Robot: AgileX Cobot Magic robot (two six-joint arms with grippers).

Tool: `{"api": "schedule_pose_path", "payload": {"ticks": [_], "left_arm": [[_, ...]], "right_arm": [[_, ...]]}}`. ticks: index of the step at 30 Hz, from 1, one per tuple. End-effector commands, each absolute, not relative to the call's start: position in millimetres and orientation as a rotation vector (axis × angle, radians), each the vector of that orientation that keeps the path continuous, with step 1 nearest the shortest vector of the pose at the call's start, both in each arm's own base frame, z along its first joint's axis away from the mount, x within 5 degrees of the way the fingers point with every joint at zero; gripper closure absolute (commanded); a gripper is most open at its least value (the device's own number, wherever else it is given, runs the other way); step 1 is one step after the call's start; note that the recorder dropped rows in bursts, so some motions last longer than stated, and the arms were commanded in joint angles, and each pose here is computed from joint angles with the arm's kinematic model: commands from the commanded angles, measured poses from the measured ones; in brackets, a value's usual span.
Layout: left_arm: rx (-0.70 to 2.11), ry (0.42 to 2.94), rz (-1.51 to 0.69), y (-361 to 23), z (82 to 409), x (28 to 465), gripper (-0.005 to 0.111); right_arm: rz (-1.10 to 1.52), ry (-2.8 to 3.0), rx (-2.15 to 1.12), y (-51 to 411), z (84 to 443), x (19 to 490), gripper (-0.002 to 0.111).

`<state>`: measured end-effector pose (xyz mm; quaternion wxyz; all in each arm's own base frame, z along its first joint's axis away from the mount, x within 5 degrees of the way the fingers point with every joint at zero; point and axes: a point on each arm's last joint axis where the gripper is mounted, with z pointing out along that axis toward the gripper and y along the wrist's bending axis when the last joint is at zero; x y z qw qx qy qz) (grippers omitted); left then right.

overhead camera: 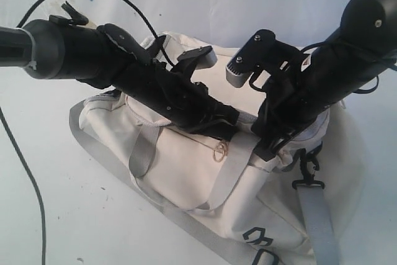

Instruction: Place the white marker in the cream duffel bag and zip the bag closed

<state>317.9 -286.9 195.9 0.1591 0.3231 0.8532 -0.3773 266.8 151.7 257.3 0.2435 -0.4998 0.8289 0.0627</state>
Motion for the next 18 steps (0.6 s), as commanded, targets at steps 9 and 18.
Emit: {"api": "schedule_pose_path", "payload": {"ticks": [9, 18], "left_arm": [[1.000, 2.507, -1.022, -267.4, 205.5, 316.3, 0.107], [1.013, 2.509, -0.764, -246.6, 243.8, 310.9, 0.107]], "right_arm": [[0.189, 2.250, -1.318, 151.8, 261.4, 267.5, 0.108], [0.188, 2.254, -1.320, 151.6, 261.2, 267.2, 0.108]]}}
